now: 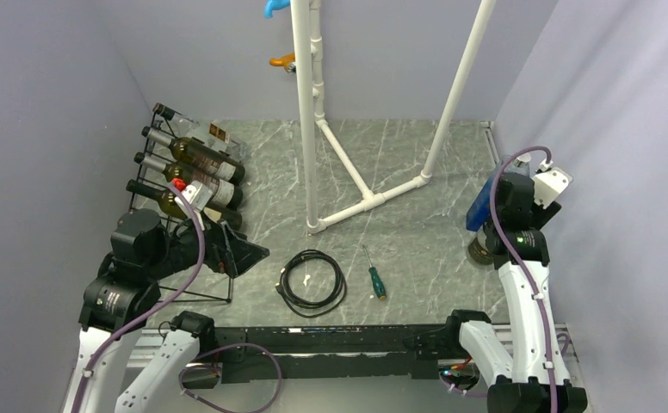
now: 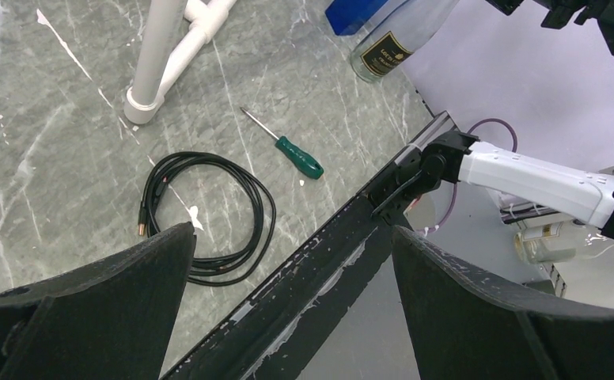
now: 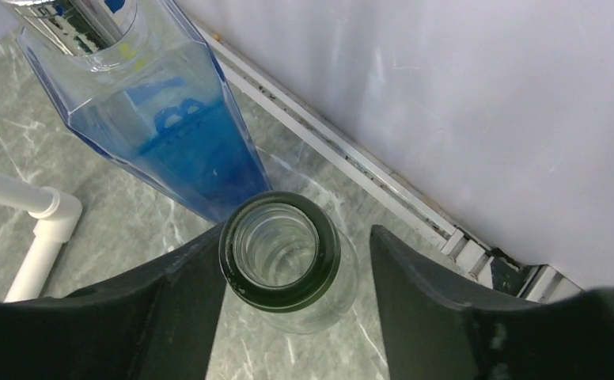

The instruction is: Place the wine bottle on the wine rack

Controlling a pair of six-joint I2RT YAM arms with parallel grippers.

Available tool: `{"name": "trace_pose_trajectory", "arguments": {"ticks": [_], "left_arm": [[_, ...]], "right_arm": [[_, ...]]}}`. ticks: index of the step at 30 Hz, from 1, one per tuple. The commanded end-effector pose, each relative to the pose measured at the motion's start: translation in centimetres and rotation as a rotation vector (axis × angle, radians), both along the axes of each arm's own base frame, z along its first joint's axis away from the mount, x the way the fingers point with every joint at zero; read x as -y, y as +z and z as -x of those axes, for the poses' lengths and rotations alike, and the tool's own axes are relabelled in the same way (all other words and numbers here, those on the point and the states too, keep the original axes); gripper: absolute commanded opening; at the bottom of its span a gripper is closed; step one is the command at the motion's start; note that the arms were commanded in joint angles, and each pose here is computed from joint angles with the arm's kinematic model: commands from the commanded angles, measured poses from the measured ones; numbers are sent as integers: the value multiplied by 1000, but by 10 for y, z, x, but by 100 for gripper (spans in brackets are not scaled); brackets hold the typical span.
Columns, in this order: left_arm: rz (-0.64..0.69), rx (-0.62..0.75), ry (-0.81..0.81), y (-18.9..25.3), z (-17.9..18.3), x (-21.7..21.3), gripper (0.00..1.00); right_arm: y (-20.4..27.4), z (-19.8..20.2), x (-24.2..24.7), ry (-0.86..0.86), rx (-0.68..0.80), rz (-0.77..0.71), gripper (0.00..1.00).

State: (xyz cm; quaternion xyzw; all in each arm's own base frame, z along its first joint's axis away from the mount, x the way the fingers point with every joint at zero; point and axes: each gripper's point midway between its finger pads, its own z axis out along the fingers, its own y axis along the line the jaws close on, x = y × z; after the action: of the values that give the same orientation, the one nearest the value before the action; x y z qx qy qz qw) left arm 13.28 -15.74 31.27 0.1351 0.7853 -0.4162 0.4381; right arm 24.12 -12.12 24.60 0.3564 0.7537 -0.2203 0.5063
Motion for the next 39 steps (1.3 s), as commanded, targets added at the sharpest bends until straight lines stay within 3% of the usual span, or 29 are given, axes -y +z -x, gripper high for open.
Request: {"name": "trace_pose_trajectory", "arguments": {"ticks": [1,10,15,22,29,39], "left_arm": [[1,65,-1,19,9,-4,100],[52,56,-78,22,14,8,100],[81,25,-122,17,14,15,100],[151,-10,-176,14,13,26,99],[184,3,-217,26,13,36,99],[217,0,-249,35,17,54,94]], "right_arm": [[13,-7,5,-31,91,12,61],[2,-13,-32,197,39,-99,14],[10,-11,-59,358,65,-143,2],[52,-8,-123,755,201,-169,0],[76,-3,-205,1192,264,-396,0],[126,13,-253,1407,470,-701,0]]}}
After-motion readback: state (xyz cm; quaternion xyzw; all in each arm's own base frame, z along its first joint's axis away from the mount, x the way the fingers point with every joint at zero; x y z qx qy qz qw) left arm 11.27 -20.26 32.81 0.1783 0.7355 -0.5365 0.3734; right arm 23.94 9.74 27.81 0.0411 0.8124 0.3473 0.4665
